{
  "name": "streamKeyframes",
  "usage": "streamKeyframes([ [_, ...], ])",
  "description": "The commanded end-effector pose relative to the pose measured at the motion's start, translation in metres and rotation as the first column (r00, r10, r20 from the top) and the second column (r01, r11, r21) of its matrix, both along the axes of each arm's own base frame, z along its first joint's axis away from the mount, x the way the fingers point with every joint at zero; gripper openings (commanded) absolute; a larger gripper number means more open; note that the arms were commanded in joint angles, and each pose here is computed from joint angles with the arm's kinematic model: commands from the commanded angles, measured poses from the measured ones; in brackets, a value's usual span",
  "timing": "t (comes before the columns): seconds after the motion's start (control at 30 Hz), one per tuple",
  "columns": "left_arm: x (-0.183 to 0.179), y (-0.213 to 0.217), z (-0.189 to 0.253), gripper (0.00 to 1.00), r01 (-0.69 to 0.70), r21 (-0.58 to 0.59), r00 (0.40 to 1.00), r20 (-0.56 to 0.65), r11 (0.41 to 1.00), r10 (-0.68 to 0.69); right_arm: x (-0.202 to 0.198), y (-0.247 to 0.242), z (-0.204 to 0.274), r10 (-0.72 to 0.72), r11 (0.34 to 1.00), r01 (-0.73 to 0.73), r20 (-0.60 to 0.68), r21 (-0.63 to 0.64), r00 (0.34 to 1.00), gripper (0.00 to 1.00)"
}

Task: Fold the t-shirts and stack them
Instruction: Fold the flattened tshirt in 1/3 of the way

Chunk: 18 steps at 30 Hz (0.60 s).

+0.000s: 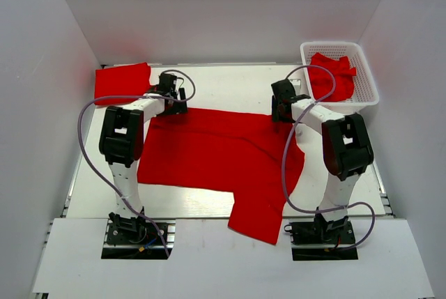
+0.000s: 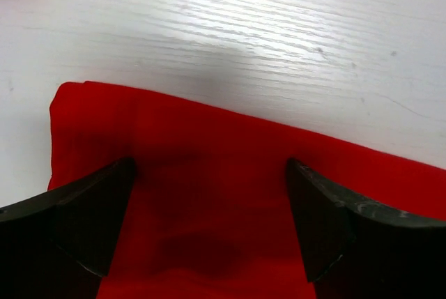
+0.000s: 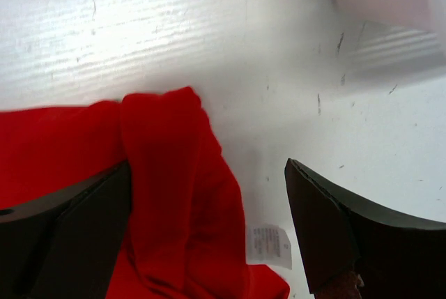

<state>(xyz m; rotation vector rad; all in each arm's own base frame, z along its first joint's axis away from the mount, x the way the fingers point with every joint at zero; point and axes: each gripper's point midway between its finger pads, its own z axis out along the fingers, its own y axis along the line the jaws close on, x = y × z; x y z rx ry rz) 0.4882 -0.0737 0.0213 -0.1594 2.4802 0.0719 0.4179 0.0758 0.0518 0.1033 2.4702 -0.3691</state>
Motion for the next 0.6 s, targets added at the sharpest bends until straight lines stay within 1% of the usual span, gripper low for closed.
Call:
streamKeyframes([
  [0.0, -0.020, 0.036, -0.015, 1.00, -0.147, 0.062, 0.987, -0.056, 0.987, 0.150, 0.014, -0.020, 0.014, -0.114, 0.992, 0.116, 0.047, -0.040, 0.992, 0.90],
  [0.03, -0.022, 0.043, -0.016, 1.00, -0.178, 0.070, 0.981, -0.062, 0.981, 0.183, 0.016, -0.024, 0.017, -0.155, 0.987, 0.158, 0.063, -0.038, 0.986, 0.90],
  [0.07, -0.033, 0.046, -0.021, 1.00, -0.190, 0.079, 0.977, -0.080, 0.979, 0.196, 0.013, -0.030, 0.016, -0.171, 0.984, 0.174, 0.055, -0.044, 0.984, 0.90],
  [0.1, -0.037, 0.052, -0.025, 1.00, -0.200, 0.082, 0.974, -0.087, 0.976, 0.207, 0.012, -0.038, 0.015, -0.193, 0.980, 0.195, 0.055, -0.044, 0.980, 0.90],
  [0.17, -0.044, 0.059, -0.026, 1.00, -0.214, 0.093, 0.970, -0.094, 0.972, 0.223, 0.013, -0.042, 0.018, -0.215, 0.976, 0.216, 0.066, -0.009, 0.974, 0.90],
  [0.33, -0.040, 0.066, -0.022, 1.00, -0.223, 0.084, 0.970, -0.081, 0.971, 0.230, 0.014, -0.043, 0.017, -0.224, 0.973, 0.220, 0.050, 0.076, 0.973, 0.90],
  [0.37, -0.038, 0.064, -0.020, 1.00, -0.219, 0.067, 0.973, -0.065, 0.973, 0.223, 0.015, -0.035, 0.015, -0.200, 0.973, 0.194, 0.036, 0.121, 0.979, 0.90],
  [0.43, -0.033, 0.060, -0.015, 1.00, -0.179, 0.057, 0.982, -0.051, 0.982, 0.182, 0.020, -0.031, 0.025, -0.163, 0.977, 0.152, 0.065, 0.148, 0.985, 0.90],
  [0.5, -0.027, 0.058, -0.008, 1.00, -0.161, 0.049, 0.986, -0.025, 0.986, 0.162, 0.024, -0.012, 0.030, -0.073, 0.975, 0.055, 0.075, 0.217, 0.995, 0.90],
  [0.53, -0.026, 0.059, -0.003, 1.00, -0.151, 0.054, 0.988, -0.015, 0.987, 0.152, 0.030, -0.005, 0.041, -0.039, 0.968, 0.011, 0.104, 0.252, 0.994, 0.90],
  [0.57, -0.027, 0.059, -0.005, 1.00, -0.150, 0.054, 0.988, -0.014, 0.987, 0.151, 0.032, -0.001, 0.043, -0.022, 0.964, -0.008, 0.110, 0.267, 0.994, 0.90],
])
